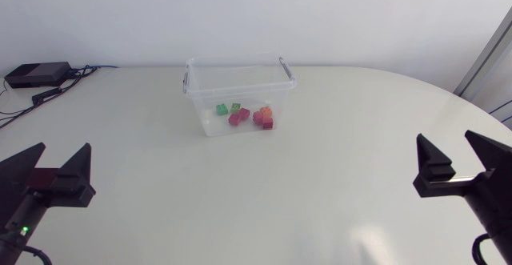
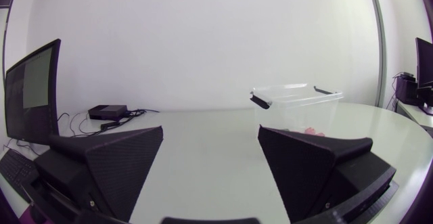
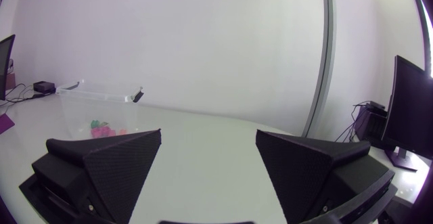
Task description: Place the duplo bricks in the container
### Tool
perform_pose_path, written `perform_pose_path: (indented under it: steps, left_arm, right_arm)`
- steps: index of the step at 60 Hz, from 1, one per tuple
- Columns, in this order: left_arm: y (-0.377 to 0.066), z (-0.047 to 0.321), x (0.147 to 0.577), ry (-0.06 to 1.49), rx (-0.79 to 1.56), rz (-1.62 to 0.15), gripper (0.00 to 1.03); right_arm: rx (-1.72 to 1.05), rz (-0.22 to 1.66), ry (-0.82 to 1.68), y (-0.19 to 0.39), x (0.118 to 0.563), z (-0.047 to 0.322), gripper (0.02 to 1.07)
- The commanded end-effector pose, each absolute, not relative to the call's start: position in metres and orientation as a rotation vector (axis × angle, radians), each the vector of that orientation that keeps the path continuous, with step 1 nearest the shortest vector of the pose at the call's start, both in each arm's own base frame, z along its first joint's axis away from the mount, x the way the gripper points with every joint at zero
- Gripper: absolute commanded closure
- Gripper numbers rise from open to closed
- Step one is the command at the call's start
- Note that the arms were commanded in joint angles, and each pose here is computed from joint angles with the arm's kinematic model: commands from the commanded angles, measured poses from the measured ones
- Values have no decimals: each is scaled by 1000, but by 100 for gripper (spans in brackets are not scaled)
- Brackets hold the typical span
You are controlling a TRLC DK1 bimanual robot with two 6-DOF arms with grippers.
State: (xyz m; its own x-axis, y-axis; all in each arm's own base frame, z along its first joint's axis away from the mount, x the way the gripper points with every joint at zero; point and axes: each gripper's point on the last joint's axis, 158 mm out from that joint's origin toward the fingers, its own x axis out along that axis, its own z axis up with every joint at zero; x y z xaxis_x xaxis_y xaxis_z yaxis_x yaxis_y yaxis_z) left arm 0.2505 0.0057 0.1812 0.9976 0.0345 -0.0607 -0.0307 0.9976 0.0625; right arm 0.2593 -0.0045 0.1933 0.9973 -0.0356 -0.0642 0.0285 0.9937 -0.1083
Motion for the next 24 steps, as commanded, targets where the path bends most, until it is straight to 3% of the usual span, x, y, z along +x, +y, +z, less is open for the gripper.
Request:
perform_pose_path:
  steps: [1, 15, 24]
  left_arm:
    - [5, 169, 252, 65, 31, 24, 6]
    - [-3, 150, 254, 61, -1, -17, 7]
    - [-3, 150, 254, 61, -1, -17, 7]
  right_arm:
    - [-63, -31, 63, -5, 258, 179, 6]
    - [0, -10, 57, -2, 254, 149, 6]
    - [0, -10, 57, -2, 254, 149, 6]
